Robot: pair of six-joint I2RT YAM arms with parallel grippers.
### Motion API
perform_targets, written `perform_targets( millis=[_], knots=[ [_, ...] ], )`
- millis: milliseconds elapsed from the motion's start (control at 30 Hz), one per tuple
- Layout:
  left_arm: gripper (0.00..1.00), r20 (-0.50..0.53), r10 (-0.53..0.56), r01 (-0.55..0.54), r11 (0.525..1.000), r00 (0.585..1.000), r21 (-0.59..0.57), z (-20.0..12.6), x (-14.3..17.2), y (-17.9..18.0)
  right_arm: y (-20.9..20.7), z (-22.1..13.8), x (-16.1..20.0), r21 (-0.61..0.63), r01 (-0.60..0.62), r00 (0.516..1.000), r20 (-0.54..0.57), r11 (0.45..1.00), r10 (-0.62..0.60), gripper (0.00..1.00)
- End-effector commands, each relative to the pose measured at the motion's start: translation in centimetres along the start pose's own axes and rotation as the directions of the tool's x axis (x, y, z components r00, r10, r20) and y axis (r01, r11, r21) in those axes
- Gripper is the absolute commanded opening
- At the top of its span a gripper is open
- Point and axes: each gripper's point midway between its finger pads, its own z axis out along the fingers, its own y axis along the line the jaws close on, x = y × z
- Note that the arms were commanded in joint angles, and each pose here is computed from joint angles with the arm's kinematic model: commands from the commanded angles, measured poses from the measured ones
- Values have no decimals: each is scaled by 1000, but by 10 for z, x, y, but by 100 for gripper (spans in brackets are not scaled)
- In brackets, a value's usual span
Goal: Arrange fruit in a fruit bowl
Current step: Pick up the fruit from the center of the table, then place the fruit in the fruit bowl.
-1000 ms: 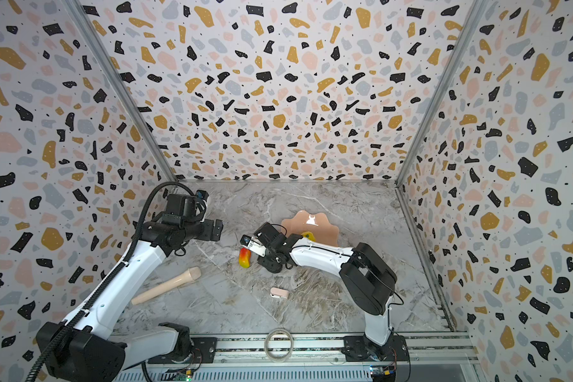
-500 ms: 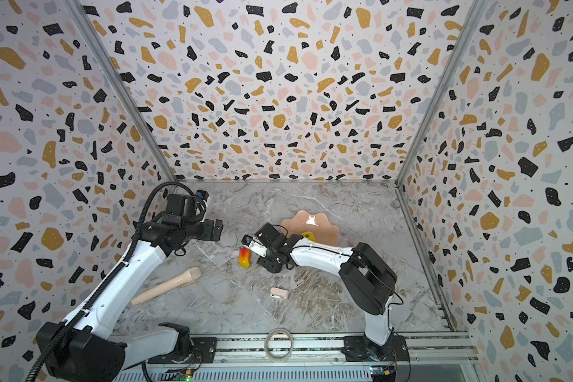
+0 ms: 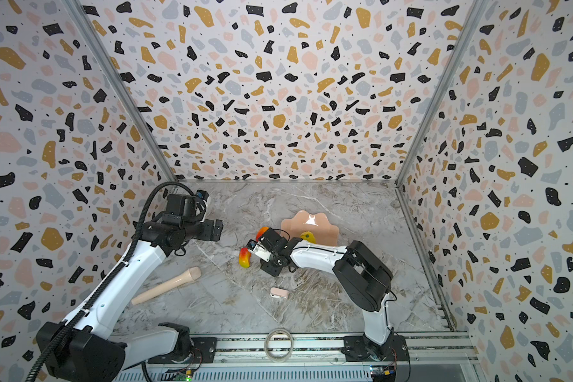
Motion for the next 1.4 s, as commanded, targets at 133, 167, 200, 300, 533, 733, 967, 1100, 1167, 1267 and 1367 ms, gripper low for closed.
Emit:
perform_targets(
  millis=[133, 167, 200, 300, 533, 733, 967, 1100, 1167, 1267, 1367],
  knots=[
    [100, 7, 16, -16, 1000, 1000, 3, 1, -2, -2, -2, -7, -8, -2, -23, 999, 27, 1000, 23, 31],
    [100, 7, 16, -16, 1000, 1000, 4, 2, -2, -2, -3, -12, -12, 3, -22, 999, 40, 1000, 22, 29],
    [100, 7, 15, -15, 1000, 1000, 4, 2, -2, -2, -4, -16, -16, 8, -21, 998, 54, 1000, 20, 27],
    [100, 7, 16, -16, 1000, 1000, 6, 2, -3, -2, -7, -32, -30, 13, -27, 995, 100, 1000, 26, 22],
    [99, 10, 16, -16, 1000, 1000, 6, 1, -4, -2, -50, -102, -58, 68, -138, 949, 293, 988, 113, 8],
    [99, 14, 15, -15, 1000, 1000, 13, 2, -5, -3, -140, -144, -18, 217, -390, 888, 345, 895, 303, 0],
    [100, 9, 16, -16, 1000, 1000, 17, 4, -5, -4, -208, -147, 61, 322, -590, 805, 312, 741, 505, 0],
    [100, 10, 14, -14, 1000, 1000, 21, 4, -5, -5, -214, -135, 80, 310, -616, 787, 290, 724, 545, 0],
    [100, 11, 14, -14, 1000, 1000, 22, 4, -5, -6, -212, -126, 84, 298, -619, 784, 273, 727, 557, 0],
    [100, 8, 15, -15, 1000, 1000, 24, 4, -5, -6, -208, -113, 88, 273, -628, 778, 259, 729, 573, 0],
    [100, 8, 14, -14, 1000, 1000, 24, 4, -5, -6, -205, -101, 94, 259, -637, 771, 241, 726, 590, 0]
  ],
)
